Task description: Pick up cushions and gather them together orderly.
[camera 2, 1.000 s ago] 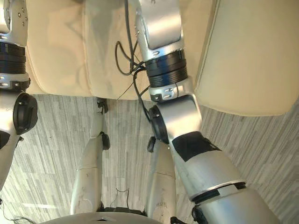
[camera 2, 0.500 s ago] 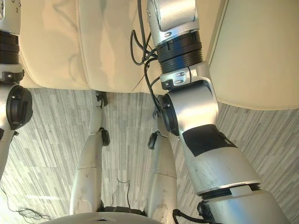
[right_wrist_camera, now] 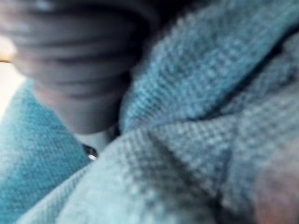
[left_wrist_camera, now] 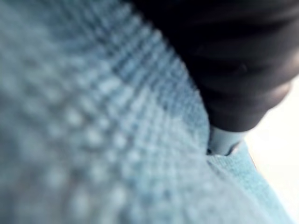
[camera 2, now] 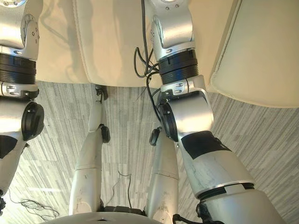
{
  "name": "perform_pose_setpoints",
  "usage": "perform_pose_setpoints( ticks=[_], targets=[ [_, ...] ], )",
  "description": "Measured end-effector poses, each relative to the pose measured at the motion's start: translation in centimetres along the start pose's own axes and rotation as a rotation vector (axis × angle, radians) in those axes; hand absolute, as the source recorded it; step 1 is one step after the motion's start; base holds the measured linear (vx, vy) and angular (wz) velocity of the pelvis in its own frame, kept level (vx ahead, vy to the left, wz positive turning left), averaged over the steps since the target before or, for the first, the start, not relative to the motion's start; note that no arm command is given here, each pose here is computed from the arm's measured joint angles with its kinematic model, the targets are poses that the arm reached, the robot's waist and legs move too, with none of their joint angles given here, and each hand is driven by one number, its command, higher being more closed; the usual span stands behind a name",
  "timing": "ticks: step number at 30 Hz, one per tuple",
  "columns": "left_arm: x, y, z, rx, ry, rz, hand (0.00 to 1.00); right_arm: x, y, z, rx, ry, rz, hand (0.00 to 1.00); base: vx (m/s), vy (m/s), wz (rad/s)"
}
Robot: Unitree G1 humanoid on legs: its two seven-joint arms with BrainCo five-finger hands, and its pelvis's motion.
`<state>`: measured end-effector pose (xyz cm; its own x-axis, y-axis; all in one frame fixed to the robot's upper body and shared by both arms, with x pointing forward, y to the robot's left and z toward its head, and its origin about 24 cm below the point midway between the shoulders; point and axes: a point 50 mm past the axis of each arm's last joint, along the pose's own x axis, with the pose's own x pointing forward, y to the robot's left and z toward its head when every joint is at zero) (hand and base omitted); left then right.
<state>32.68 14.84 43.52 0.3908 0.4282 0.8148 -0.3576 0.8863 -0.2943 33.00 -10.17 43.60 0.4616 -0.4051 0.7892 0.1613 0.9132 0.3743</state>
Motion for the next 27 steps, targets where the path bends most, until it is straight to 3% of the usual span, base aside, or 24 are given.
perform_pose_setpoints(
  ticks=[16,27],
  targets=[
    [-3.5,-3.0,4.2,-0.176,-0.130,-0.021,1.00,-0.7,-3.2,4.9,0.242,-0.158,-0.309,1.00,0.05,-0.046,0.00],
    [-4.2,-3.8,9.9,-0.272,-0.344,-0.007,1.00,-3.8,-4.5,12.8,0.388,-0.538,-0.409,1.00,0.02,-0.070,-0.03]
  ],
)
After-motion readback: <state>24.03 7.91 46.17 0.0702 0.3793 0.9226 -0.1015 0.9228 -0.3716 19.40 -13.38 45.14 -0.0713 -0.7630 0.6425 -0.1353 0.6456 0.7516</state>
